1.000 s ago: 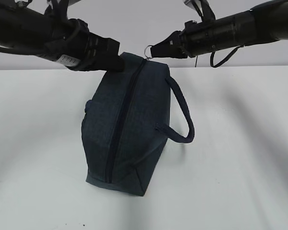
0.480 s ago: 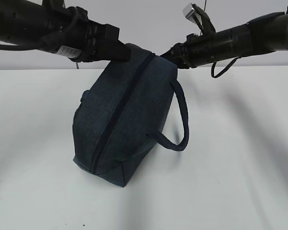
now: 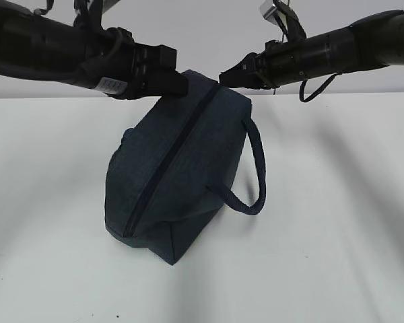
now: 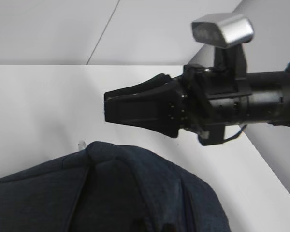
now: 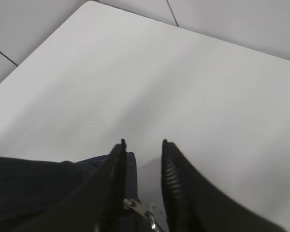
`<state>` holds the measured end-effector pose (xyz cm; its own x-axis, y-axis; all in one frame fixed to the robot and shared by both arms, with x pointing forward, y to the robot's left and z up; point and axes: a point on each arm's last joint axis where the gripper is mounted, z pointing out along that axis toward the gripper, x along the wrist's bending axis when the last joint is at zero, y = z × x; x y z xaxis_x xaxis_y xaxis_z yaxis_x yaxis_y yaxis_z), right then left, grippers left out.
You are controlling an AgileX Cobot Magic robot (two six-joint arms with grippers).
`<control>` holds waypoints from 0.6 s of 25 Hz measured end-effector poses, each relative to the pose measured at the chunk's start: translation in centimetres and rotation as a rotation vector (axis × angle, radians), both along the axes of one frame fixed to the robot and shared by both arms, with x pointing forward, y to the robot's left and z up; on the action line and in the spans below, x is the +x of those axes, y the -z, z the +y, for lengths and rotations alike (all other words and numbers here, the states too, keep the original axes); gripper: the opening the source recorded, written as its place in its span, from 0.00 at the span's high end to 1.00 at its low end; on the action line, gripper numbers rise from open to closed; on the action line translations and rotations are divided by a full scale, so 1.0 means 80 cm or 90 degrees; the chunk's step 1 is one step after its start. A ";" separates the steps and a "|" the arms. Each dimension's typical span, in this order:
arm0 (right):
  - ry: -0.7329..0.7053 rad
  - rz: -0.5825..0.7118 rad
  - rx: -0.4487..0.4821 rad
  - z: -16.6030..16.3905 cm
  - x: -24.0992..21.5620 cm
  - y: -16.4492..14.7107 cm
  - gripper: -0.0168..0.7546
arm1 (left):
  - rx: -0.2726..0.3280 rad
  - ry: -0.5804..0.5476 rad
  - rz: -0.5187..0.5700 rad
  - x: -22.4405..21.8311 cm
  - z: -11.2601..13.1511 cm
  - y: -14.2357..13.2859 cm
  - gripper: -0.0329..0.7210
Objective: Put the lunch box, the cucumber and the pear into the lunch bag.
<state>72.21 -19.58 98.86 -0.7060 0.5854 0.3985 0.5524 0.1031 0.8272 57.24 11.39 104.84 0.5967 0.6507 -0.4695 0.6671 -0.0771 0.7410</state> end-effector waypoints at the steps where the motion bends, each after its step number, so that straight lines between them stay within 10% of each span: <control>1: 0.001 -0.003 0.000 0.000 0.001 -0.002 0.70 | -0.001 -0.009 0.006 0.004 -0.001 0.006 0.94; 8: -0.004 -0.002 -0.081 -0.007 0.000 0.010 0.49 | 0.026 -0.084 -0.011 0.022 0.005 0.021 0.90; 15: 0.022 -0.003 -0.176 -0.019 -0.009 -0.016 0.47 | 0.022 -0.072 -0.033 0.026 0.003 0.008 0.45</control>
<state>71.51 -21.06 100.14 -0.6847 0.6958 0.2169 0.5561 0.3063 0.7726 59.36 11.59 104.21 0.5416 0.7308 -0.4154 0.6337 -0.0303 0.7730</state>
